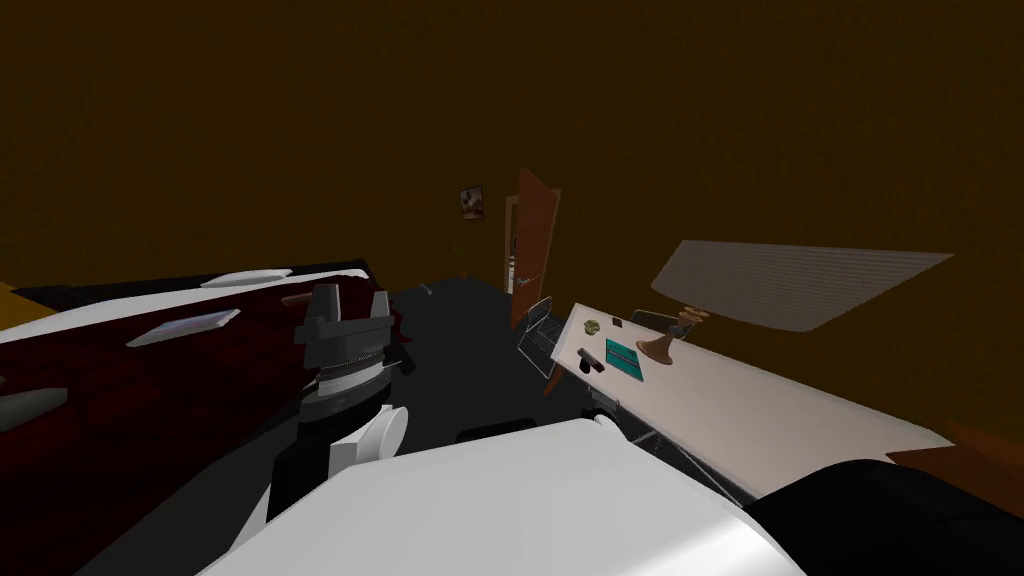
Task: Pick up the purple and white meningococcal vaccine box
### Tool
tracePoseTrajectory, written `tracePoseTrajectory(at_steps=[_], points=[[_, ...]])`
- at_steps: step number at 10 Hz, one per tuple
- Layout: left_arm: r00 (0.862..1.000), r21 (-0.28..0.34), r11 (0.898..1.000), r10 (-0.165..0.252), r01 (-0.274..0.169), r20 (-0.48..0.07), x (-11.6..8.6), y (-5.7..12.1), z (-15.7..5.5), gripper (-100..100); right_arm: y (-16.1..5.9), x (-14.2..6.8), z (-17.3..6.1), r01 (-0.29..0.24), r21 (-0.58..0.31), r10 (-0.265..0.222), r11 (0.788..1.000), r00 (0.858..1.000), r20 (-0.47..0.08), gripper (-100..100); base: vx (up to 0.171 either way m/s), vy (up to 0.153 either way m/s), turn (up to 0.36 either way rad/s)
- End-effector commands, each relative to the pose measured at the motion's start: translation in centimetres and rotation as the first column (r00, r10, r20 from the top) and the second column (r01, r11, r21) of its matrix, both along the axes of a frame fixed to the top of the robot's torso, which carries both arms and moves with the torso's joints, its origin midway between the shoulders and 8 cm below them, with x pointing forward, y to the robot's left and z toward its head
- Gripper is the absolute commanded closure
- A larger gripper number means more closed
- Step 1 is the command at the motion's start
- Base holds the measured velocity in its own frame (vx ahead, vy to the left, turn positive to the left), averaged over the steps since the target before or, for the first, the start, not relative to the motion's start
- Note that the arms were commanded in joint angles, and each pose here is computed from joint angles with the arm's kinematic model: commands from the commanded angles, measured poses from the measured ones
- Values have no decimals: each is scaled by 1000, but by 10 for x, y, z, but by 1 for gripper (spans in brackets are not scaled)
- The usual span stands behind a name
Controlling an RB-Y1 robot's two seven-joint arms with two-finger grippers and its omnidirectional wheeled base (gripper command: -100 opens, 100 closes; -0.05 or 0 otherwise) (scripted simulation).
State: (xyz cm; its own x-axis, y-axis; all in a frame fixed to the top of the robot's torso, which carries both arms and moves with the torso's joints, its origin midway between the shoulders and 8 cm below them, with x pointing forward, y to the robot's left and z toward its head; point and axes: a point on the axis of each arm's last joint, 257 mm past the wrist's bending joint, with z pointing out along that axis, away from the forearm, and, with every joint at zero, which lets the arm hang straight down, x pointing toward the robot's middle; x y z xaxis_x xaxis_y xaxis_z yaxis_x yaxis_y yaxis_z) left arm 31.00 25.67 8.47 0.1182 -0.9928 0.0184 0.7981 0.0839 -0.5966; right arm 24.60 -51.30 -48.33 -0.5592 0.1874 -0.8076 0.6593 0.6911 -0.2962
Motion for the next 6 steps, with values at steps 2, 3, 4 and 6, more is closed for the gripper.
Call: tracePoseTrajectory(at_steps=[2,3,4,6], points=[[1000,0,1000,0,0,0,0,0,0,0,-15,-28,-10,24,-85,-32,996,994,-102,-100,37,-40,238],[1000,0,1000,0,0,0,0,0,0,0,-17,-33,-11,31,-92,-42,995,993,-113,-100,38,-48,133],[1000,0,1000,0,0,0,0,0,0,0,-22,-45,-16,32,-137,-55,990,985,-165,-100,46,-58,239],[1000,0,1000,0,0,0,0,0,0,0,-28,-59,-19,31,-189,-73,982,973,-219,-100,34,-58,215]])
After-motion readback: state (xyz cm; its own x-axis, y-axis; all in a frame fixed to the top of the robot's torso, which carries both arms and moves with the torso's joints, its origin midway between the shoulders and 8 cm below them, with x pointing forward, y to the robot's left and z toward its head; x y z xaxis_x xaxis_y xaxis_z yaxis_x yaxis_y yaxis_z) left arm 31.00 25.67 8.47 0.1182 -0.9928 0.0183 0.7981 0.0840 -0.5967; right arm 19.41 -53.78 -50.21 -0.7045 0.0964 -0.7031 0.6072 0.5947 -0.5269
